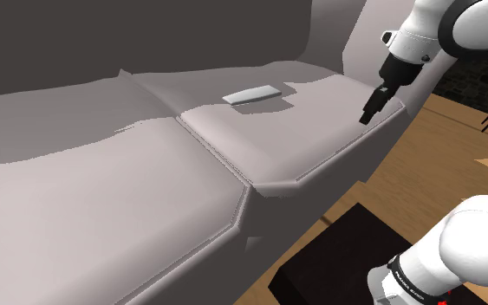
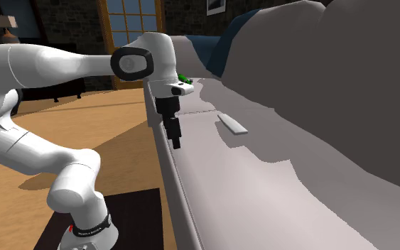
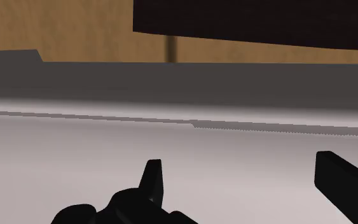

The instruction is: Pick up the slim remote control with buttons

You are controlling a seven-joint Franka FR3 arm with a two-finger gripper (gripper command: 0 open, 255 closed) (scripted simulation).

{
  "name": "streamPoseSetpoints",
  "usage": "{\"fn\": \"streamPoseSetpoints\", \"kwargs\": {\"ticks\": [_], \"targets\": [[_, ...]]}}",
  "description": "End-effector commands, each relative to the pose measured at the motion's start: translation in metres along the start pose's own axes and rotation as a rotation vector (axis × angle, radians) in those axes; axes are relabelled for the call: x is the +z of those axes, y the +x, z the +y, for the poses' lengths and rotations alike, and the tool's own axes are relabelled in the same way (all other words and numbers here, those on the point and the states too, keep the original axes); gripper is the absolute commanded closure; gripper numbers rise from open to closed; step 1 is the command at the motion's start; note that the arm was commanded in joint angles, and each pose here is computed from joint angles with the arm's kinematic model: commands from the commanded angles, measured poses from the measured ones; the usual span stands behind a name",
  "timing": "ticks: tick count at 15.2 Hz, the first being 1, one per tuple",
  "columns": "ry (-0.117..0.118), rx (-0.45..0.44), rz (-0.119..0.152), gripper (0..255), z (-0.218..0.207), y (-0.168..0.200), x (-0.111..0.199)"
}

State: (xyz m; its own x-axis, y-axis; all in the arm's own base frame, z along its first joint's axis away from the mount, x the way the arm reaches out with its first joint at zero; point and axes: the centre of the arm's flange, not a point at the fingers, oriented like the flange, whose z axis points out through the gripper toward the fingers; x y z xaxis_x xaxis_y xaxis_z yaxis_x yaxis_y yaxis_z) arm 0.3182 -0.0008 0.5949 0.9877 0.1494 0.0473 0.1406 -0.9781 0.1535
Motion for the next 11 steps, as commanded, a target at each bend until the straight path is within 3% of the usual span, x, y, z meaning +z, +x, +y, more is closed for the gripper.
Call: {"fn": "streamPoseSetpoints", "kwargs": {"ticks": [1, 11], "targets": [[0.000, 0.000, 0.000, 0, 0.000, 0.000, 0.000], [0.057, -0.535, 0.024, 0, 0.014, 0.129, 0.001]]}}
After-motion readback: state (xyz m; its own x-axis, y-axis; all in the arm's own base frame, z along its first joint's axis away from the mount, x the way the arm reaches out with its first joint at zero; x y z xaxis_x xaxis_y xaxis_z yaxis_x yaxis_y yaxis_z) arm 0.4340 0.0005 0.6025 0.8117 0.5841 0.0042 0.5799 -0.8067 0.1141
